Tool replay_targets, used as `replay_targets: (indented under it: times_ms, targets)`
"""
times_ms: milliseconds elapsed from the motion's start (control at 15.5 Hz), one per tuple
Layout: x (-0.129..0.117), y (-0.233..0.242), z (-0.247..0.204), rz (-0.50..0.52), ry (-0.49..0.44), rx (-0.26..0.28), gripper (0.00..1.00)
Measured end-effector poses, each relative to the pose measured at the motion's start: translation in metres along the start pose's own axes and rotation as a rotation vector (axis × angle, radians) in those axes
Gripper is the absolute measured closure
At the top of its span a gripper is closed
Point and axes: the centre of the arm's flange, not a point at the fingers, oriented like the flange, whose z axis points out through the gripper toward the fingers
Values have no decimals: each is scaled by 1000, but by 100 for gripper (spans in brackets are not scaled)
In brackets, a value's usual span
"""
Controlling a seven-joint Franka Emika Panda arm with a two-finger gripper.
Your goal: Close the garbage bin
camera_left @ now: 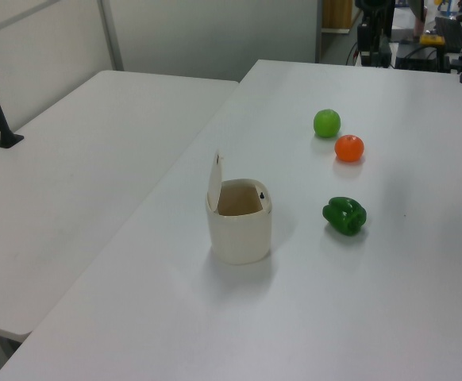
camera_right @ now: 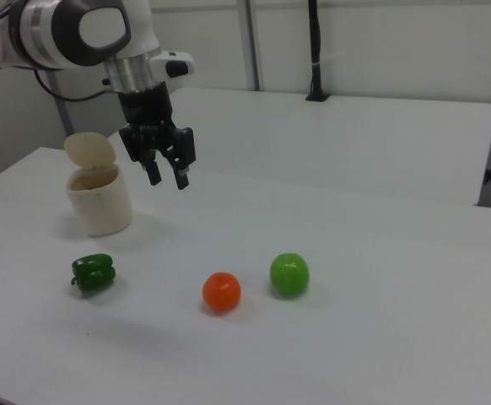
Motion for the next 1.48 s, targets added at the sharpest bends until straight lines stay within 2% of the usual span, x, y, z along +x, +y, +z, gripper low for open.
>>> replay_targets:
  times_ms: [258, 387, 644, 838, 1096, 1289, 1482]
  targets:
    - [0, 0, 1, 0, -2, 0, 79]
    - [0, 0, 1, 0, -2, 0, 97]
    - [1, -2, 2, -3, -4, 0, 99]
    - [11, -13, 6, -20, 27, 11, 99]
    - [42, -57, 7, -73, 185, 68, 99]
    - [56, -102, 5, -138, 268, 80, 99]
    - [69, -158, 4, -210, 391, 99, 99]
